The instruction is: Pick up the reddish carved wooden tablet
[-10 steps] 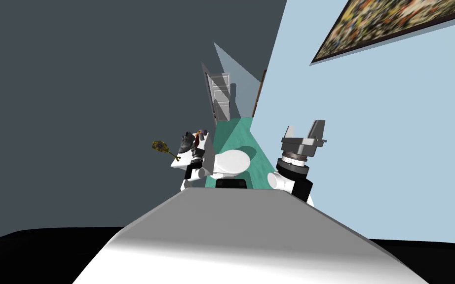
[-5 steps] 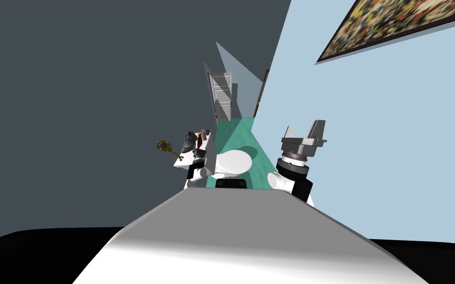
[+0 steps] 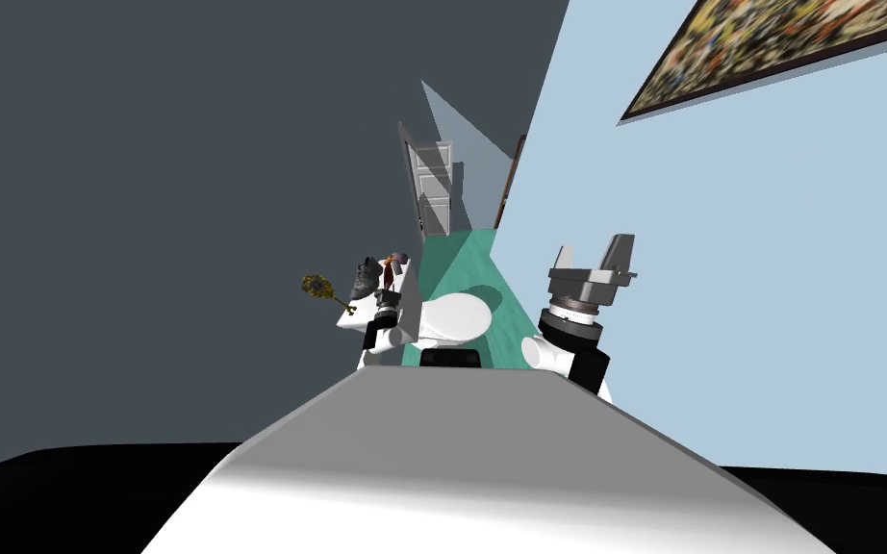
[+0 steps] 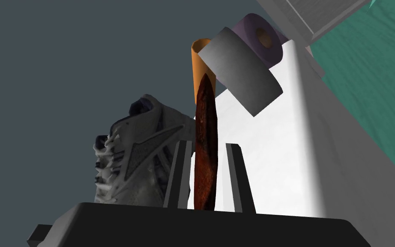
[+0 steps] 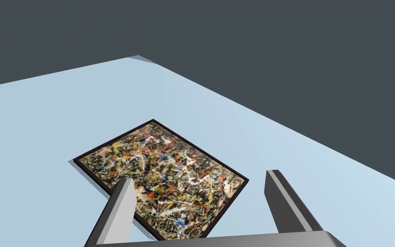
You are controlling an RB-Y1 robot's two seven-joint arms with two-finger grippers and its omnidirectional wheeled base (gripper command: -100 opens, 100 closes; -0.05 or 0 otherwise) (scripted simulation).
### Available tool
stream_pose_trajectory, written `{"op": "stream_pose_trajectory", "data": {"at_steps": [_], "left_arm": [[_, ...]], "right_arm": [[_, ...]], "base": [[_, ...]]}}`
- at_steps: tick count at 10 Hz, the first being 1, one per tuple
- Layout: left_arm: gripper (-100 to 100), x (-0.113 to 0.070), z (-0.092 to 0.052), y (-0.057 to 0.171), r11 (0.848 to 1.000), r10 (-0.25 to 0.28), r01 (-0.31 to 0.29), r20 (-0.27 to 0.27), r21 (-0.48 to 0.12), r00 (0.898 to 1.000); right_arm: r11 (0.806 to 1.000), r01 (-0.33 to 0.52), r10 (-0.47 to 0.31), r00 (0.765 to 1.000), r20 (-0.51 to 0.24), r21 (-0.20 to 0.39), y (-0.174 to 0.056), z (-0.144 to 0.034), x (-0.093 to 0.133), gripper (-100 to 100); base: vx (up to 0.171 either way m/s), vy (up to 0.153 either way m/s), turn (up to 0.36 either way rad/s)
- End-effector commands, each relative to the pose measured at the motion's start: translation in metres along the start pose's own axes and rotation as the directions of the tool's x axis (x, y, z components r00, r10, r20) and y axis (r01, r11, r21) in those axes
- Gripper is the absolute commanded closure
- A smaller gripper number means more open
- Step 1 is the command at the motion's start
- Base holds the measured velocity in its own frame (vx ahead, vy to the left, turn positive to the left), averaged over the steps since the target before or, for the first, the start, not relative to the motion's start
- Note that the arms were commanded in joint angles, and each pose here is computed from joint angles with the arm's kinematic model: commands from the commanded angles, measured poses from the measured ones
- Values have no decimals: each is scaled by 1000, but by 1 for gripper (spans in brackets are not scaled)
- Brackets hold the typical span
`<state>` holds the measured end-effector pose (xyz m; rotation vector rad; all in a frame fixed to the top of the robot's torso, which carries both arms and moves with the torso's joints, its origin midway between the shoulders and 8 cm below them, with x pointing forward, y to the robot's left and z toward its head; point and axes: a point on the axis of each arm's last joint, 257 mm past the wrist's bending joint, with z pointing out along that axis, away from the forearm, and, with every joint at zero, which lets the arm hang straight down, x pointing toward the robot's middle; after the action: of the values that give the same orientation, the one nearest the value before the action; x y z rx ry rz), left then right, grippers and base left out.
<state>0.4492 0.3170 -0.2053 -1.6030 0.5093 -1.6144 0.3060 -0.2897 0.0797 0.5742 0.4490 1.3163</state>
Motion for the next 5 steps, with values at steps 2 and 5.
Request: {"op": "stream_pose_trajectory", "data": {"at_steps": [2, 5], "left_arm": [[100, 0, 0, 0, 1000, -1, 1, 0, 0, 1000], [0, 0, 0, 0, 1000, -2, 2, 0, 0, 1000]], "right_arm": [[1000, 0, 0, 1000, 0, 0, 0, 0, 0, 0], [1000, 0, 0, 1000, 0, 0, 0, 0, 0, 0]], "base": [[0, 0, 0], [0, 0, 0]]}}
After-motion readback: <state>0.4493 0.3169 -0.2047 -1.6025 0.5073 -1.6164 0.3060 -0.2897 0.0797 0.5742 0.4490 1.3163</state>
